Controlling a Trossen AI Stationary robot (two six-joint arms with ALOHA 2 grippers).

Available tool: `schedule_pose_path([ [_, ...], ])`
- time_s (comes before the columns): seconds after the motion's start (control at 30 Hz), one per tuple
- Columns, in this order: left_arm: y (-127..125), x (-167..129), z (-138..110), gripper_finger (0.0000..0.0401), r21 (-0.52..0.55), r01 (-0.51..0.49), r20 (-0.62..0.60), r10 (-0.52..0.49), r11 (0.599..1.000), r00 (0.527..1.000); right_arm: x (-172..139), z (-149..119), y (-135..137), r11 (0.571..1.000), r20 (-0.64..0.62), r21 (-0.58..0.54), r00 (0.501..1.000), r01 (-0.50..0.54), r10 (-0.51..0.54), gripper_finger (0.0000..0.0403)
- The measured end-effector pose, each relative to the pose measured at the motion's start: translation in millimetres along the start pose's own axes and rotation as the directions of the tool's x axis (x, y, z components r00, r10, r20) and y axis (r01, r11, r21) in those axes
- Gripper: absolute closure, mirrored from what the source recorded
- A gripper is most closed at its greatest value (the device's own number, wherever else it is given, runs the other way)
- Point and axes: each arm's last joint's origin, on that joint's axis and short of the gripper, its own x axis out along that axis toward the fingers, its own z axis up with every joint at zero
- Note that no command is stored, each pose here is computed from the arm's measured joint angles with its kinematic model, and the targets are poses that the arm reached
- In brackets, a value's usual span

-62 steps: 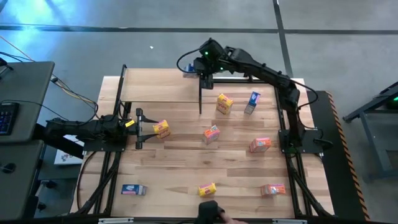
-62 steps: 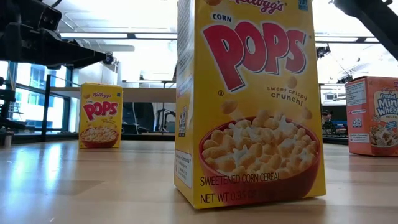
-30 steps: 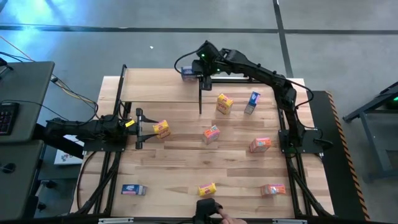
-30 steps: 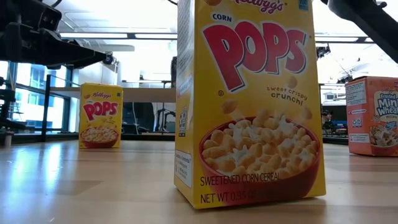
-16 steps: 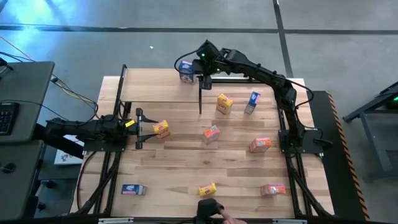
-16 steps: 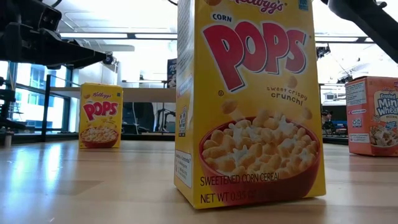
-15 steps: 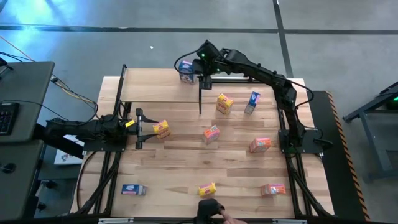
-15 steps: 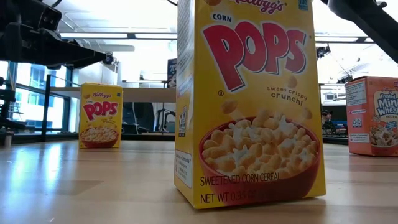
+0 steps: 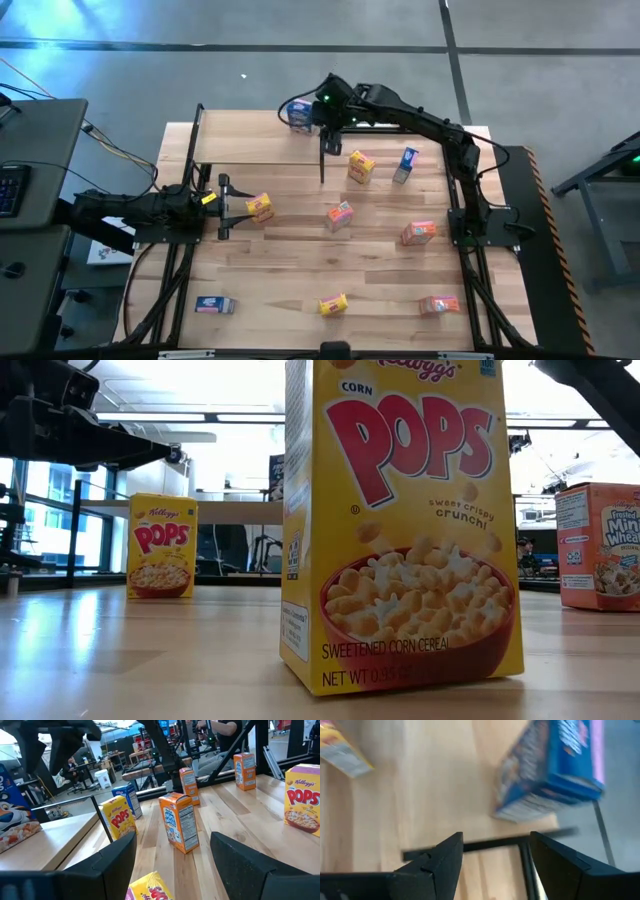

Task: Stack cereal on shelf
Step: Put the middle blue cereal box on the shelf

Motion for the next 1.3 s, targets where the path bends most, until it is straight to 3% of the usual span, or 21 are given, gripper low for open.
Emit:
schedule_pose_path([
  [0.33,0.0,0.0,0.1,0.0155,0.0,0.0,0.001,0.0,1.0,1.0,18.9,15.6,20.9,0.999,0.082,-0.017,0.996,-0.039,0.04,0.018],
  [0.83,0.0,0.0,0.1,0.0155,0.0,0.0,0.0,0.0,1.0,1.0,43.1,13.1,10.9,0.999,0.058,0.024,0.997,0.045,-0.046,0.018],
  [1.3,0.0,0.0,0.1,0.0155,0.0,0.0,0.0,0.0,1.0,1.0,45.0,8.9,1.5,0.995,0.033,0.04,0.995,0.092,-0.093,0.018],
])
